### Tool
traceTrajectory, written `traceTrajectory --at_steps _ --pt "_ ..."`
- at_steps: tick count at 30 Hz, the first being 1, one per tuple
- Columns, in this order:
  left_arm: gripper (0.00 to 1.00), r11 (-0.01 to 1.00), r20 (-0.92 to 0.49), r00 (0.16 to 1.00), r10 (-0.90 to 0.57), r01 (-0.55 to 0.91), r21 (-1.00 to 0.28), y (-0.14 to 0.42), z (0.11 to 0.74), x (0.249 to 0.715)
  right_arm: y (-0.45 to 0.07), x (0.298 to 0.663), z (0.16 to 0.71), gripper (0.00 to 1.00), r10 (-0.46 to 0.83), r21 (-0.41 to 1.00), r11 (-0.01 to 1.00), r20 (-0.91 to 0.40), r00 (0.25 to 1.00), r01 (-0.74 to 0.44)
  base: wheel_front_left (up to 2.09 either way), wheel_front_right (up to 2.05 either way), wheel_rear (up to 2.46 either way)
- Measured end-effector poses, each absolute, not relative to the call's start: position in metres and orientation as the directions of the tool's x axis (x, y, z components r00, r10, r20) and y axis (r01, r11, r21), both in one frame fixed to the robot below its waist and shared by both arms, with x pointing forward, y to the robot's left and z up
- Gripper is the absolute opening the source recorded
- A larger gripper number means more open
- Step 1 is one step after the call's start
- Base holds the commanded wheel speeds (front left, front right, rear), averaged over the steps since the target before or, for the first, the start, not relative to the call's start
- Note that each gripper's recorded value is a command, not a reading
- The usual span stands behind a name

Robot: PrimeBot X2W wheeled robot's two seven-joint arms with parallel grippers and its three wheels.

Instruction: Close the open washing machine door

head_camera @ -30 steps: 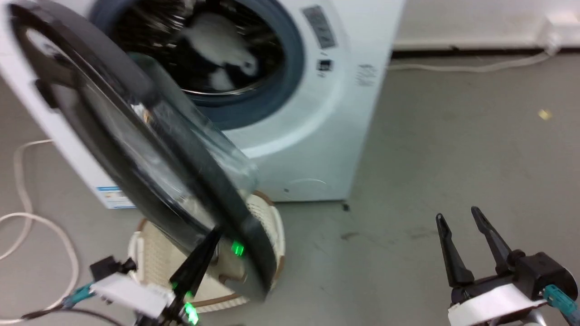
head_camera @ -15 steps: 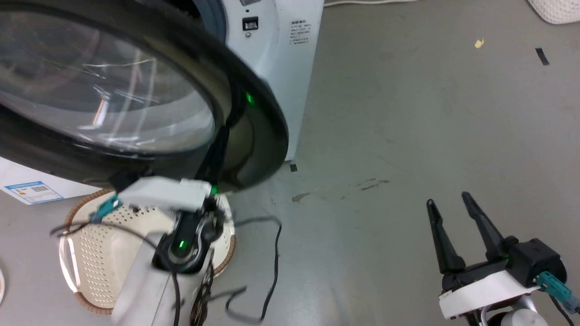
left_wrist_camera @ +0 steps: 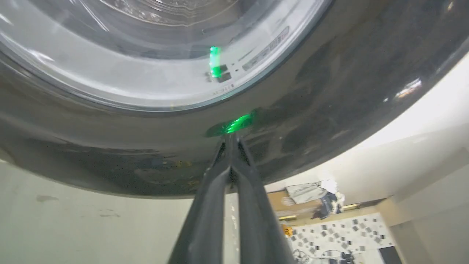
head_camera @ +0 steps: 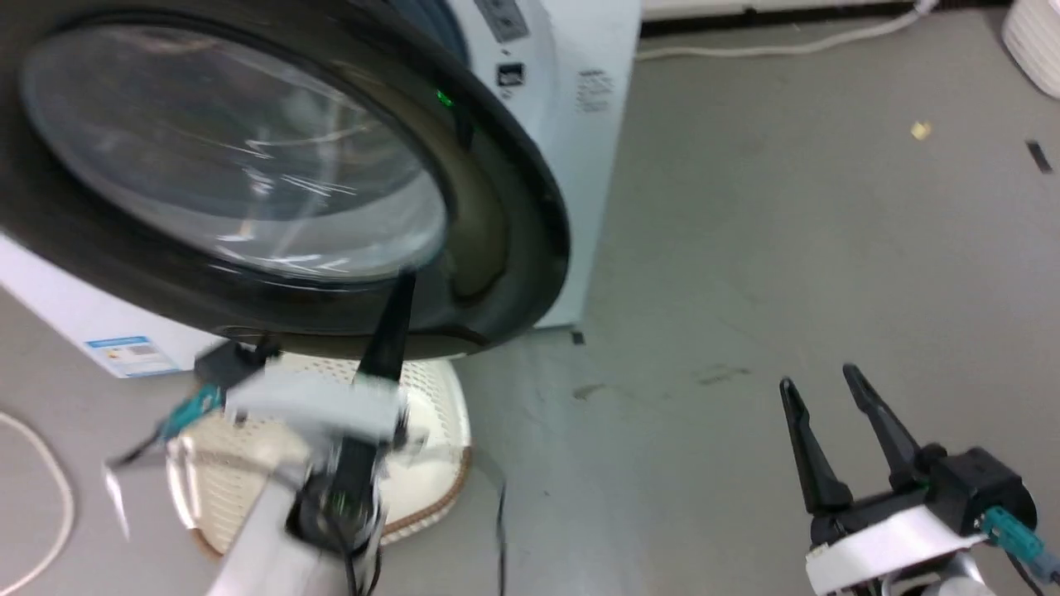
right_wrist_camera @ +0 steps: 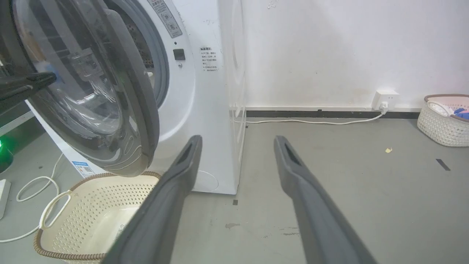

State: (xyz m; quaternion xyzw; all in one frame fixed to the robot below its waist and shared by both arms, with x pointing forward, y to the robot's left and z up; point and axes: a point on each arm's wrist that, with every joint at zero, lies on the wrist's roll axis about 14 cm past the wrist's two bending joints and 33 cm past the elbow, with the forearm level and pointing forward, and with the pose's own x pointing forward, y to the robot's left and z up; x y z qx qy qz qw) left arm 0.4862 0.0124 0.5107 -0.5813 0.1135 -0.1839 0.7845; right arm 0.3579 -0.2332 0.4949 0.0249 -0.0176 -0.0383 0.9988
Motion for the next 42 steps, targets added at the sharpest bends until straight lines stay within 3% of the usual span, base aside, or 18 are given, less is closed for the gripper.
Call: traceTrajectory --at_steps 6,11,15,24,31,34,35,36,42 --pt "1.0 0.527 0.042 0.924 -0.38 0.254 -0.811 0.063 0.503 0.44 -0.215 0.352 0.495 1.0 -0.017 0.047 0.999 0.037 0.999 0.015 0.0 0.0 0.0" --pt "1.0 0.69 0.051 0.956 -0.288 0.244 -0.682 0.115 0.503 0.409 -0.194 0.354 0.501 1.0 0.058 0.043 0.997 0.061 0.996 -0.06 0.0 0.0 0.0" --pt "1.0 0.833 0.118 0.976 -0.184 0.219 -0.509 0.158 0.522 0.391 -0.172 0.357 0.508 1.0 0.132 0.038 0.99 0.082 0.988 -0.135 0.0 0.0 0.0" --pt "1.0 0.949 0.181 0.983 0.031 0.028 -0.315 0.207 0.536 0.347 -0.133 0.363 0.519 1.0 0.272 0.009 0.961 0.114 0.955 -0.275 0.0 0.0 0.0" --pt "1.0 0.999 0.139 0.99 -0.036 0.039 -0.017 0.201 0.526 0.325 -0.119 0.366 0.521 1.0 0.32 -0.001 0.947 0.115 0.94 -0.322 0.0 0.0 0.0" --pt "1.0 1.0 0.121 0.992 -0.018 0.016 0.015 0.202 0.521 0.32 -0.11 0.367 0.518 1.0 0.352 -0.005 0.936 0.106 0.93 -0.353 0.0 0.0 0.0" --pt "1.0 1.0 0.12 0.993 -0.01 0.007 0.019 0.203 0.52 0.32 -0.106 0.367 0.516 0.38 0.366 -0.007 0.93 0.098 0.925 -0.367 0.0 0.0 0.0" --pt "1.0 0.999 0.115 0.993 -0.013 0.009 0.032 0.202 0.519 0.32 -0.103 0.367 0.513 0.0 0.379 -0.009 0.925 0.09 0.921 -0.379 0.0 0.0 0.0" --pt "1.0 0.999 0.089 0.996 0.002 -0.005 0.043 0.2 0.512 0.324 -0.077 0.381 0.507 0.0 0.485 -0.018 0.874 0.056 0.873 -0.485 0.0 0.0 0.0"
